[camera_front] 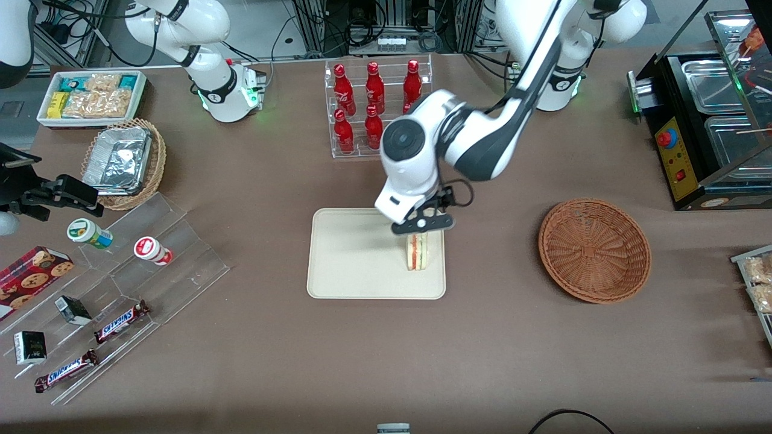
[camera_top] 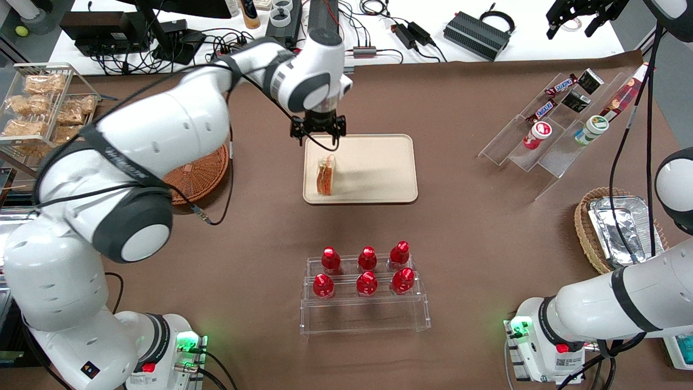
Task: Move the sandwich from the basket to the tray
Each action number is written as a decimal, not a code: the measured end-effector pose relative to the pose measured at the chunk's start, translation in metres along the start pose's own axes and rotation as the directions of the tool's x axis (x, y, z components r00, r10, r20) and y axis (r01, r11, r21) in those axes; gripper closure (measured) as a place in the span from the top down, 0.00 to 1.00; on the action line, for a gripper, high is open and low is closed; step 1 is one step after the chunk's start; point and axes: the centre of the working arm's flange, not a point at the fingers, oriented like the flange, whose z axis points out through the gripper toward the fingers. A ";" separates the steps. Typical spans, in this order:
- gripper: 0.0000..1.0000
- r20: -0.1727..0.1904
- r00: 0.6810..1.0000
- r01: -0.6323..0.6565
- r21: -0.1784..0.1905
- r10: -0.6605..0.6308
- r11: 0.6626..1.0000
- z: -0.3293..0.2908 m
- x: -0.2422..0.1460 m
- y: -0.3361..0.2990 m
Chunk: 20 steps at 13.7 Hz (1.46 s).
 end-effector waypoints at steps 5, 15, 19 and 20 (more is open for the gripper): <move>1.00 -0.011 0.988 0.152 -0.035 -0.152 0.988 -0.117 0.011 -0.132; 1.00 -0.068 0.989 0.120 -0.112 -0.128 0.986 -0.179 0.004 -0.344; 1.00 -0.051 0.995 0.076 -0.120 -0.082 0.990 -0.184 0.003 -0.417; 1.00 -0.047 0.995 0.076 -0.122 -0.083 0.990 -0.185 0.001 -0.422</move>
